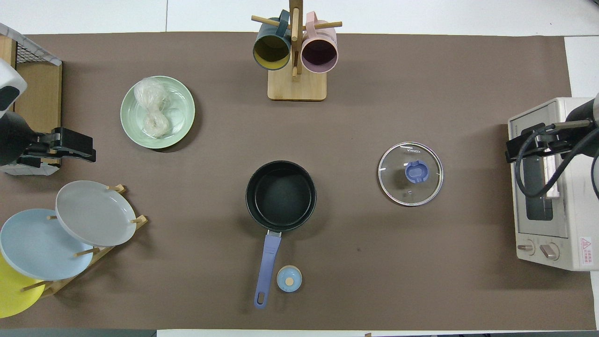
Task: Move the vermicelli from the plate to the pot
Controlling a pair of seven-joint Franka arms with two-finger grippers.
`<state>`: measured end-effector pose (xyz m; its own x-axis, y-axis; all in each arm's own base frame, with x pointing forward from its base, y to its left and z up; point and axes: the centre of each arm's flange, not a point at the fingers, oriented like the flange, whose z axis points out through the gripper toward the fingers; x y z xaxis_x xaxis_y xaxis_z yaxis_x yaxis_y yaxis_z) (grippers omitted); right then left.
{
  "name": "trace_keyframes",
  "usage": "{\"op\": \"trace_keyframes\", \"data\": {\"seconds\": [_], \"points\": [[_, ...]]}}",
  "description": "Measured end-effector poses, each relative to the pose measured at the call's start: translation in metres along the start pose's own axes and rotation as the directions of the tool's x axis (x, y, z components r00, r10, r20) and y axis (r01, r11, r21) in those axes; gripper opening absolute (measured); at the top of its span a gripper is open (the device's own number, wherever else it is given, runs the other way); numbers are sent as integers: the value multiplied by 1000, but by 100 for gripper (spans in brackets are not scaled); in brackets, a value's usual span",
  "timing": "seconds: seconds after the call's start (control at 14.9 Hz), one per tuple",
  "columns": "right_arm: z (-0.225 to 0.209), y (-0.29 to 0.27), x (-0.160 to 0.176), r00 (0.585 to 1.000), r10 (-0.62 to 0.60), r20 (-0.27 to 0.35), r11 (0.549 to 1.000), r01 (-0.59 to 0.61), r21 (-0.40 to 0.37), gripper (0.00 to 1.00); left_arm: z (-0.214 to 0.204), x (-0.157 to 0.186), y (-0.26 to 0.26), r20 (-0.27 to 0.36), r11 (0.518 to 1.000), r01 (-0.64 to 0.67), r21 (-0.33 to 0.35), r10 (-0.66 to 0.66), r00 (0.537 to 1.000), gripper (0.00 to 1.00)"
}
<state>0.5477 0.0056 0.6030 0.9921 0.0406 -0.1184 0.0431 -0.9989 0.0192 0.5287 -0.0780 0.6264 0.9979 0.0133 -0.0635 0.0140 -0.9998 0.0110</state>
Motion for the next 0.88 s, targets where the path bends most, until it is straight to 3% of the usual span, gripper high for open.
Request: {"op": "trace_keyframes", "data": {"seconds": [0.54, 0.88], "points": [[0, -3, 0, 1000, -5, -1, 1000, 5, -1, 100, -1, 1, 0, -14, 1000, 0, -2, 0, 1000, 100], [26, -43, 18, 999, -30, -40, 1000, 30, -1, 100, 0, 9, -1, -48, 1000, 6, -9, -6, 999, 100]]}}
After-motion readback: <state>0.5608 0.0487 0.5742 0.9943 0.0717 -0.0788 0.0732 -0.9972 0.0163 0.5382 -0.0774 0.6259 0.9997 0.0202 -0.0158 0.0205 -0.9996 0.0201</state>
